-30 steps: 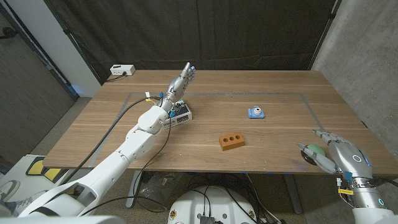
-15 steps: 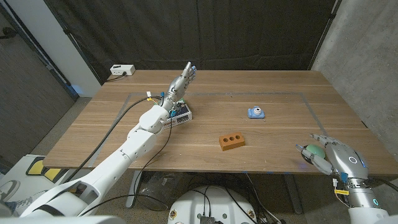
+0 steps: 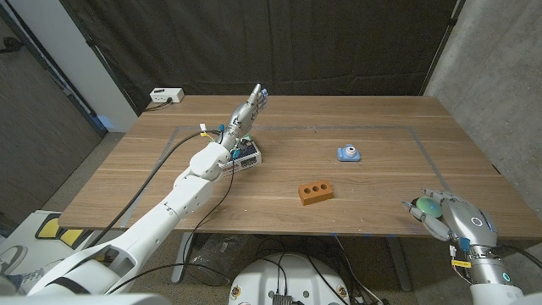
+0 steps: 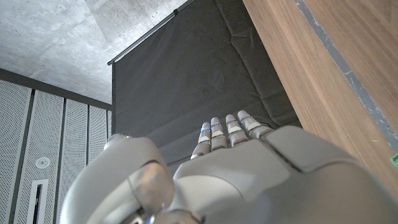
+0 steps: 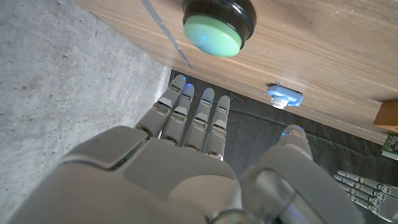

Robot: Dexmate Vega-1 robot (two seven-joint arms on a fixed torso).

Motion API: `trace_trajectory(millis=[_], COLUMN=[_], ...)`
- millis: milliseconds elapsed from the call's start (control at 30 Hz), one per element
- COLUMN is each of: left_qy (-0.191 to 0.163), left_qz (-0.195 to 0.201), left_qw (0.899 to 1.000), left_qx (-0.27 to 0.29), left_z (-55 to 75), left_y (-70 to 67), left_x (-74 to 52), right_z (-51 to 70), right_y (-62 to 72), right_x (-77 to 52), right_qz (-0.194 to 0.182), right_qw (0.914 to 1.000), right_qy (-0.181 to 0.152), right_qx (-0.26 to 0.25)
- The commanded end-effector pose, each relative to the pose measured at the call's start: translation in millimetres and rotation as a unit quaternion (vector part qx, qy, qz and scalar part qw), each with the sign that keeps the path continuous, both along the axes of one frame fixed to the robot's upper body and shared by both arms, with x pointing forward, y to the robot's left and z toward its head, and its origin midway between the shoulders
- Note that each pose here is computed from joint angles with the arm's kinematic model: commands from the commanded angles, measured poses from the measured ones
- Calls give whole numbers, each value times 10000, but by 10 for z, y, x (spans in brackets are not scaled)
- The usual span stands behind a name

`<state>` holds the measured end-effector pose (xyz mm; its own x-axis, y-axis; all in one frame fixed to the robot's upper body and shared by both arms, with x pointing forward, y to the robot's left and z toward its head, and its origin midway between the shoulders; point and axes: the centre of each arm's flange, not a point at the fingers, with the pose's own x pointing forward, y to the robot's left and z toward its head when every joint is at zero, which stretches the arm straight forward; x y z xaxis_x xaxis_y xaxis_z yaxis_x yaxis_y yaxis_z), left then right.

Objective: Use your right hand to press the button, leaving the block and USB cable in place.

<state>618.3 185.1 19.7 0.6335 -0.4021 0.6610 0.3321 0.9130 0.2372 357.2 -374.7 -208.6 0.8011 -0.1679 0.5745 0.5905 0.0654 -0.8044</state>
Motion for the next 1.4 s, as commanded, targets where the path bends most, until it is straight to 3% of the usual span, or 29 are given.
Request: trace_trajectory(millis=[33,767,1400], left_qy=[45,102,132], left_qz=[42,27,-15], left_qw=[10000,9999,9999], left_qx=[29,66,103], left_z=[7,30,54], left_y=[0,-51,-57], left_x=[11,41,101], right_z=[-125,-232,-272], right_y=[-38,-25,13], right_x=[77,107,157], right_qz=[-123,-260,-249], right_qw=[9996,9989,9980], right_qy=[133,63,314], right_qx=[214,381,487])
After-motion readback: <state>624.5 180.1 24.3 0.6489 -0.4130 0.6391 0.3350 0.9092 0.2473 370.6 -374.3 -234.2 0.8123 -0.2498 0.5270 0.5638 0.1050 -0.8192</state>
